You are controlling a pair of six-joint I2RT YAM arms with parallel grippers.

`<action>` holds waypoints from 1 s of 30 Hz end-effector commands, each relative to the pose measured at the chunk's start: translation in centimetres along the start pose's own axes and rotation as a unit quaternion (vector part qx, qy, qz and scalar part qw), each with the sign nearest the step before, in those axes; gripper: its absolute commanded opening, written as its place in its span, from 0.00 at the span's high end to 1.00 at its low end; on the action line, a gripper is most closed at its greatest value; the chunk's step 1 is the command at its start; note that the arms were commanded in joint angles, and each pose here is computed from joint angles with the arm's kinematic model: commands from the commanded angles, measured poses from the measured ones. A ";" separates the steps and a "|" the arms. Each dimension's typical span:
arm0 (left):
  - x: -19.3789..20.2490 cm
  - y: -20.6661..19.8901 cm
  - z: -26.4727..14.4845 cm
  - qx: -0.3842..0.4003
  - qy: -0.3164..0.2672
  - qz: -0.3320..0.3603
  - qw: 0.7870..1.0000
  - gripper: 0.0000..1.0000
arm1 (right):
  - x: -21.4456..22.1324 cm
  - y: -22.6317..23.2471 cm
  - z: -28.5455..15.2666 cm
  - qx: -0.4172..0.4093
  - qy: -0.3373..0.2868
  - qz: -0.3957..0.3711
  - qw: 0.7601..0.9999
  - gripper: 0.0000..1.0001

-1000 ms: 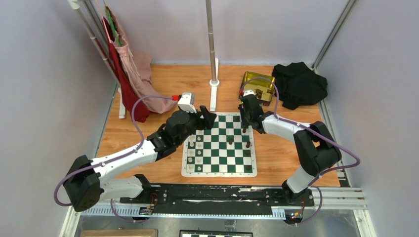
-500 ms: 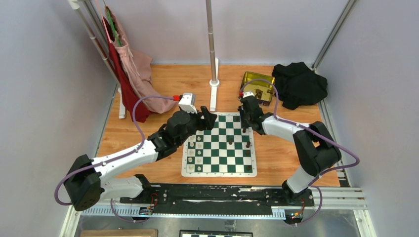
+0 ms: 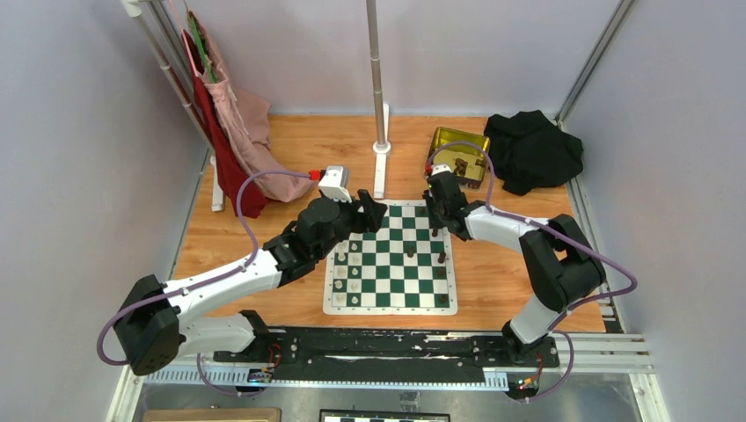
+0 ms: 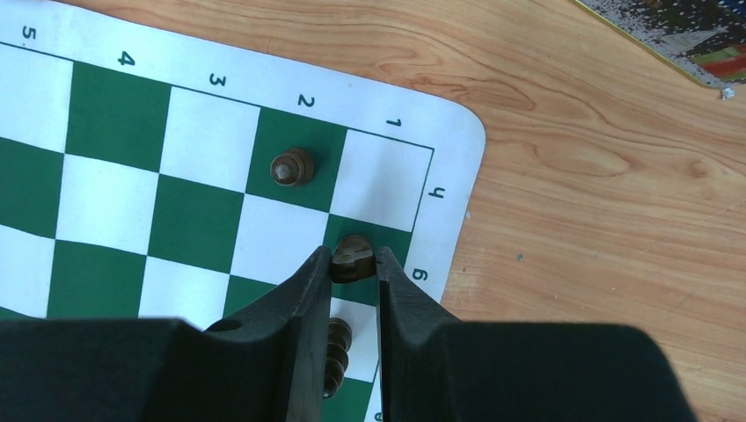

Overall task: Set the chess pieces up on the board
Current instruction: Place the chess piece on the chessboard.

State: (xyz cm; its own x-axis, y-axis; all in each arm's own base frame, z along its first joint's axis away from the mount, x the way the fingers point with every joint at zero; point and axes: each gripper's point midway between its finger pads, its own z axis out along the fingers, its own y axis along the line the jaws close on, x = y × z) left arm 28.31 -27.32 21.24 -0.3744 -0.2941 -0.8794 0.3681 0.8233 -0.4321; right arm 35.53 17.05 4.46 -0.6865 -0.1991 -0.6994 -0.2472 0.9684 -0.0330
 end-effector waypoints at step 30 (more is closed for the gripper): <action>-0.2 -0.6 0.0 0.004 -0.007 -0.001 1.000 0.25 | 0.7 0.6 -0.3 -0.001 0.010 0.002 1.000 0.63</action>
State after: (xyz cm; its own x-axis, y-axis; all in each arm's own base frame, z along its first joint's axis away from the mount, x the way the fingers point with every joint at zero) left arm 28.25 -27.41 21.17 -0.3760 -0.2919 -0.8794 0.3695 0.8231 -0.4312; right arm 35.33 17.21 4.08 -0.6961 -0.1927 -0.6916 -0.2422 0.9699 -0.0265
